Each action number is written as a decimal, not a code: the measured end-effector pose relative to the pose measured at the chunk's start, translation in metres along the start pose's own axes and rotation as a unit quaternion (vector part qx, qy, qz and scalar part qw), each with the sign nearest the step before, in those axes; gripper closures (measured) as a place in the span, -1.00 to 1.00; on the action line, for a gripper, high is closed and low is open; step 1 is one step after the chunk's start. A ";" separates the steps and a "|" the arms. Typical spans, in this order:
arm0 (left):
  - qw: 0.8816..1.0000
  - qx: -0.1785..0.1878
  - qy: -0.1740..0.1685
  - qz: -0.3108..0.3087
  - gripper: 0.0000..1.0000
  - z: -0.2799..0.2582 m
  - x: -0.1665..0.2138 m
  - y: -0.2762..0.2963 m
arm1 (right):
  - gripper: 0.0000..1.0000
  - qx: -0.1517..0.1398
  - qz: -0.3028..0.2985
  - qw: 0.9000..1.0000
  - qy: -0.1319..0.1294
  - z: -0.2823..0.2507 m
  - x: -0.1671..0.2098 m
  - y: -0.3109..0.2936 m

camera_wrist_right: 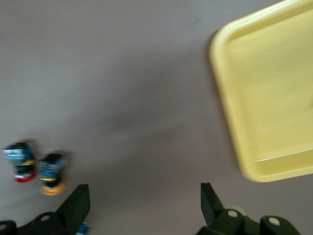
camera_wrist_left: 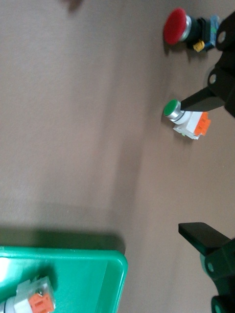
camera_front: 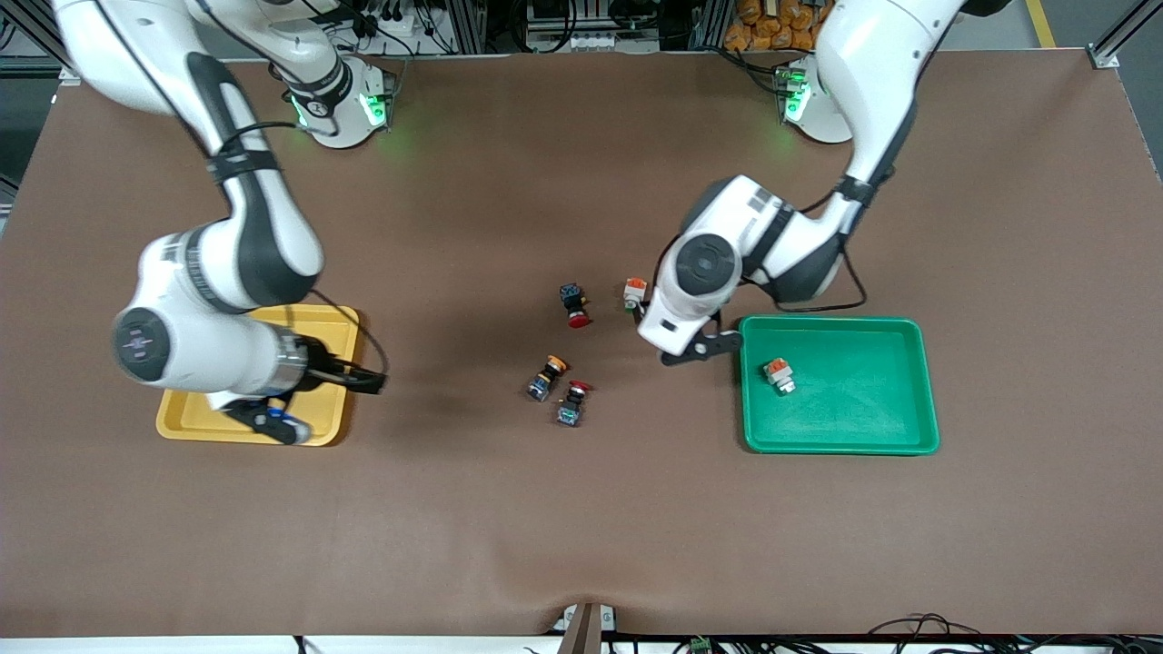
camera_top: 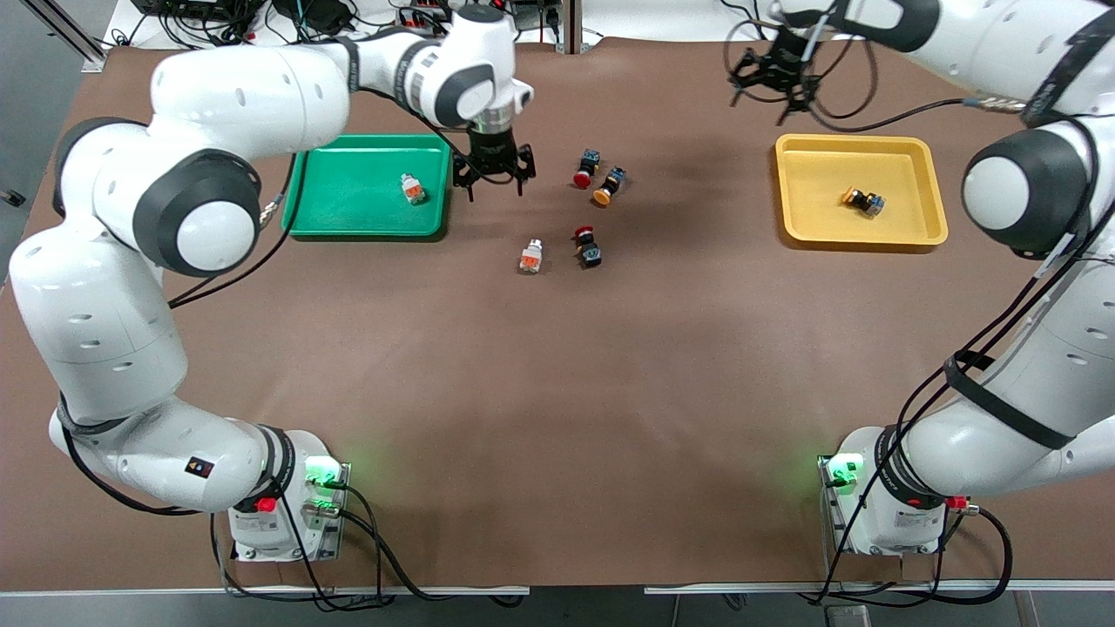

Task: Place green and yellow buttons in trays
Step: 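Grasp another green switch with the left gripper while the right gripper grasps a yellow one, then carry the green switch into the green tray while the right gripper carries the yellow switch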

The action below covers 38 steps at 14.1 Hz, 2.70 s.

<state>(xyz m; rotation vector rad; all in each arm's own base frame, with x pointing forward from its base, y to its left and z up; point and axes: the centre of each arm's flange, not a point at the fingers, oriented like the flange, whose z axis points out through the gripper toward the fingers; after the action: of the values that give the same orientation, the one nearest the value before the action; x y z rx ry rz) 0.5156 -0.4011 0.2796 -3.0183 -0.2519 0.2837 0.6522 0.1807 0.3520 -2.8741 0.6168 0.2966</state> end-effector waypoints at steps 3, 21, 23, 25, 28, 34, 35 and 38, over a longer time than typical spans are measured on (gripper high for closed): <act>0.999 0.004 0.016 0.038 -1.00 0.017 -0.035 0.029 | -1.00 0.016 0.033 0.999 0.024 0.040 -0.025 -0.054; 0.995 -0.053 0.031 0.083 -0.99 0.111 -0.088 0.032 | -1.00 -0.005 0.052 0.995 0.082 0.209 -0.098 -0.167; 0.993 -0.043 0.043 0.099 -0.67 0.113 -0.085 0.030 | -0.91 -0.008 0.050 0.995 0.080 0.213 -0.100 -0.167; 0.992 -0.039 0.049 0.105 -0.23 0.115 -0.082 0.028 | -0.68 -0.012 0.047 0.996 0.079 0.219 -0.103 -0.168; 0.992 -0.040 0.050 0.106 0.17 0.115 -0.081 0.027 | -0.02 -0.016 0.042 0.995 0.085 0.221 -0.103 -0.168; 0.992 -0.050 0.059 0.098 0.17 0.099 -0.045 0.006 | 0.33 -0.011 0.059 0.994 0.096 0.176 -0.078 -0.164; 0.992 -0.050 0.061 0.096 0.17 0.093 -0.034 -0.002 | 0.33 -0.014 0.067 0.993 0.094 0.151 -0.067 -0.157; 0.993 -0.022 0.056 0.097 0.17 0.056 -0.003 -0.033 | 0.33 -0.023 0.052 0.996 0.073 0.048 -0.028 -0.108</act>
<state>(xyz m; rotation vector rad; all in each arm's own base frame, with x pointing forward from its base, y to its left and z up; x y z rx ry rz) 0.4964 -0.3646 0.2290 -3.0928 0.0462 0.1249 0.6656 0.2987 0.3272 -2.9316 0.7977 0.1161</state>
